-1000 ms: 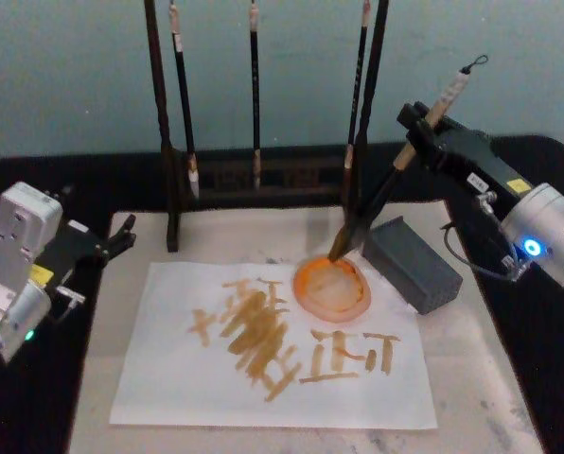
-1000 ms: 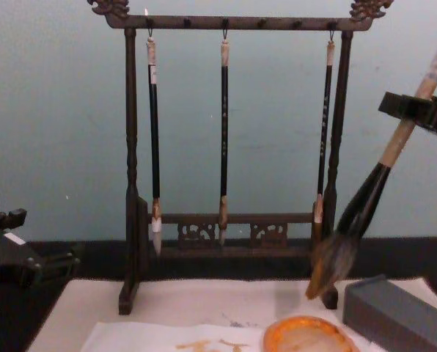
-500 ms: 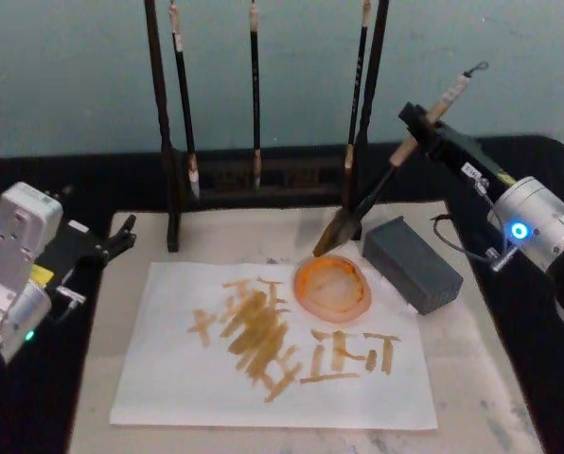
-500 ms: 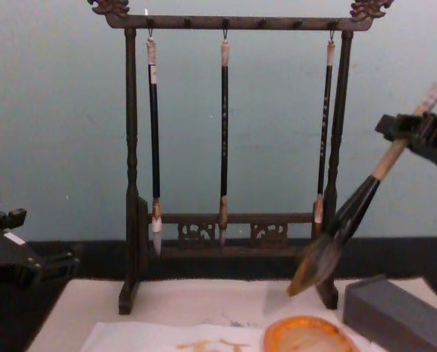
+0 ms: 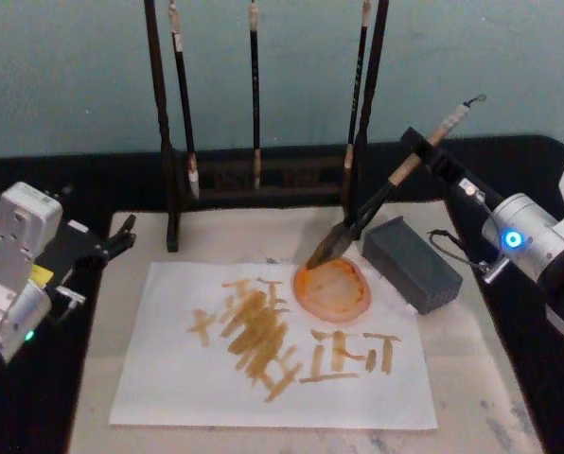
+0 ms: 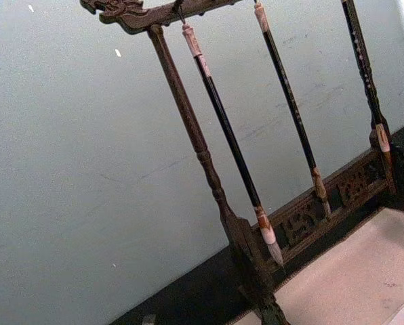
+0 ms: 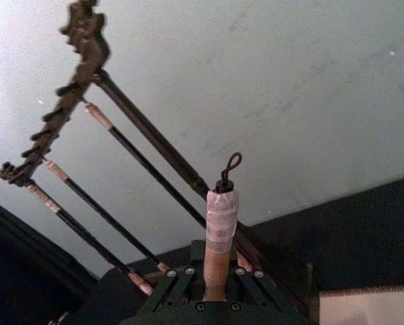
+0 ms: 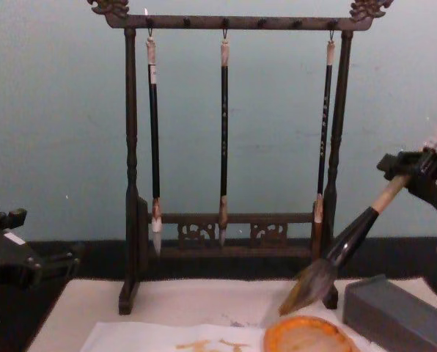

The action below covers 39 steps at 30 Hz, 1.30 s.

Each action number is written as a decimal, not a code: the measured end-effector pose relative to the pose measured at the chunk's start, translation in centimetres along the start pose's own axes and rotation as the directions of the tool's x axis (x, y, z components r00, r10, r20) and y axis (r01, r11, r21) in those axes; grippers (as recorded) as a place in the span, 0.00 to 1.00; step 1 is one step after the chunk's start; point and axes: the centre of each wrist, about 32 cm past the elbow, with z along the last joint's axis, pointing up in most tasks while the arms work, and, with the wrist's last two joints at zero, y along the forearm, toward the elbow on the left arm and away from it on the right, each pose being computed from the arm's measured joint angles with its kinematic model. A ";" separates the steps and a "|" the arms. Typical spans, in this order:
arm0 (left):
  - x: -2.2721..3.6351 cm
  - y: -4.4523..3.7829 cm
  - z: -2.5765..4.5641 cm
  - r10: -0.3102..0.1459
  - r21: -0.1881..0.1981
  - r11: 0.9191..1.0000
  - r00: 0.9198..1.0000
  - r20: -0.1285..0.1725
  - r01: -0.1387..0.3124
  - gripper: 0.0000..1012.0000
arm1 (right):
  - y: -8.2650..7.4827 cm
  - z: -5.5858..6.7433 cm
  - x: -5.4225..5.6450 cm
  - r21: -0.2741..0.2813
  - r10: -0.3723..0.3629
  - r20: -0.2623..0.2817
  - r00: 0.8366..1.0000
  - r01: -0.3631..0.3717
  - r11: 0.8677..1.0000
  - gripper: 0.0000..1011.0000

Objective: Pick up the brush from the inkstone, write on the paper, then place the brush back to its original position.

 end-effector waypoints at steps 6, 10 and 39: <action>0.00 0.00 0.00 0.000 0.000 1.000 1.000 0.000 0.000 1.00 | 0.1 -0.5 0.6 -0.010 -0.018 -0.040 0.999 0.018 1.000 0.16; 0.00 0.00 0.00 0.000 0.000 1.000 1.000 0.000 0.000 1.00 | 0.1 -0.8 1.0 -0.020 -0.026 -0.059 0.998 0.024 1.000 0.16; 0.00 0.00 0.00 0.000 0.000 1.000 1.000 0.000 0.000 1.00 | -0.3 -1.8 2.4 -0.028 -0.076 -0.094 0.993 0.073 0.997 0.16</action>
